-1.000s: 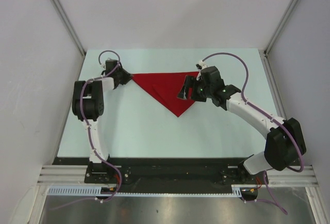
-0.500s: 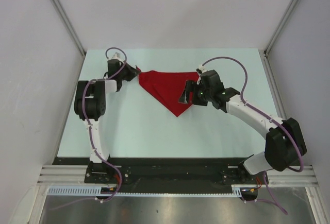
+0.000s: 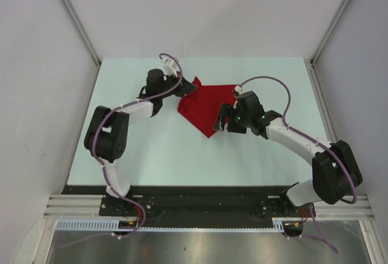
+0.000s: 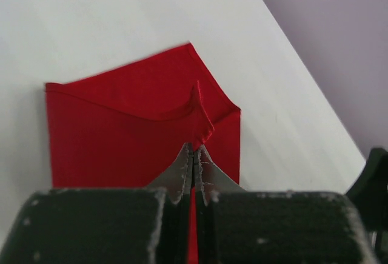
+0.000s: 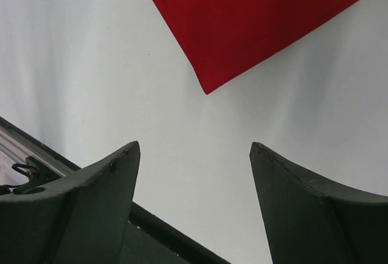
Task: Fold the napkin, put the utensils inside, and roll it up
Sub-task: Fold the napkin
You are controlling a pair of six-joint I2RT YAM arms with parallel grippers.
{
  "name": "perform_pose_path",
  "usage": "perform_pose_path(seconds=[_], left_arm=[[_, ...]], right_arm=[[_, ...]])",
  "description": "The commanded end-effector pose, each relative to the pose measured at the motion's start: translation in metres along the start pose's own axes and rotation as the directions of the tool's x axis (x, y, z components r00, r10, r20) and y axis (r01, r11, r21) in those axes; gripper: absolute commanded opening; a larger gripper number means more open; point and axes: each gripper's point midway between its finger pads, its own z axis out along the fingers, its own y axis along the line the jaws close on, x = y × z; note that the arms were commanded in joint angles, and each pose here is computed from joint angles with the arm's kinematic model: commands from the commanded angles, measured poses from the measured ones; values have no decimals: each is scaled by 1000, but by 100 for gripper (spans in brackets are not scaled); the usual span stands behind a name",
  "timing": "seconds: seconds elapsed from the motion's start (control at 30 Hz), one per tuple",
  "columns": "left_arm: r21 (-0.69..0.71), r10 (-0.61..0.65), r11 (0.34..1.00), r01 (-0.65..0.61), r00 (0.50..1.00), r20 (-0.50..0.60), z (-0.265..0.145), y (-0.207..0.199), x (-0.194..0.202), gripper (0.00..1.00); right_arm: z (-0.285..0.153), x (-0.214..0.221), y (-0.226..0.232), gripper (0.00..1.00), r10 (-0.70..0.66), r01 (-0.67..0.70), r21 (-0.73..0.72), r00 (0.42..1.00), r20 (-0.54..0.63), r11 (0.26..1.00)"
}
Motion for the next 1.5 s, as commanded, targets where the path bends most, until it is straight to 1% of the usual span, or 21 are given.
perform_pose_path(seconds=[0.0, 0.07, 0.13, 0.17, 0.33, 0.47, 0.6, 0.8, 0.9, 0.93, 0.97, 1.0, 1.07, 1.1, 1.2, 1.37, 1.47], left_arm=[[97, 167, 983, -156, 980, -109, -5, -38, 40, 0], [104, 215, 974, -201, 965, -147, -2, -50, 62, 0], [101, 236, 970, -220, 949, -208, 1, -56, 89, 0], [79, 253, 967, -241, 939, -233, 2, -52, 98, 0], [75, 260, 966, -249, 917, -303, 0, -51, 135, 0], [49, 286, 957, -286, 899, -332, -5, -45, 152, 0], [-1, 270, 957, -290, 891, -365, -8, -30, 167, 0], [6, 281, 953, -304, 875, -393, -13, -30, 182, 0], [15, 264, 959, -282, 875, -407, -12, -31, 188, 0], [22, 247, 965, -262, 874, -419, -13, -33, 191, 4], [25, 239, 967, -252, 876, -419, -13, -36, 191, 11], [30, 232, 970, -242, 879, -417, -13, -39, 190, 29], [46, 219, 975, -219, 893, -394, -15, -50, 182, 45], [51, 219, 975, -216, 897, -383, -15, -53, 177, 55], [59, 222, 975, -216, 908, -355, -21, -66, 162, 66], [54, 241, 970, -236, 919, -311, -27, -79, 134, 73], [62, 241, 970, -233, 931, -274, -31, -86, 116, 75]], right_arm=[[-11, -6, 7, 79, 0, 1, -31, 998, 58, 1000], [-12, -3, 5, 79, 1, 1, -28, 998, 59, 1000], [-12, 1, 0, 79, 7, -6, -17, 998, 56, 1000], [-12, 2, -1, 79, 8, -7, -15, 998, 57, 1000], [-14, 11, -10, 79, 22, -22, 6, 998, 56, 1000], [-16, 15, -15, 79, 32, -33, 12, 998, 59, 999], [-17, 18, -17, 79, 36, -37, 13, 998, 60, 999], [-14, 19, -18, 79, 38, -39, 16, 998, 53, 999], [-12, 19, -18, 79, 38, -39, 13, 998, 49, 999], [-12, 20, -18, 79, 38, -39, 14, 998, 48, 999], [-12, 19, -18, 79, 39, -40, 14, 998, 50, 999], [-12, 19, -19, 79, 40, -41, 15, 998, 51, 999], [-12, 20, -19, 79, 45, -46, 17, 998, 51, 999], [-12, 20, -19, 79, 45, -46, 17, 998, 51, 999], [-10, 20, -22, 80, 57, -58, 22, 997, 50, 998], [-1, 14, -26, 80, 99, -99, 6, 994, 49, 995], [3, 4, -32, 80, 127, -126, -11, 990, 62, 992]])
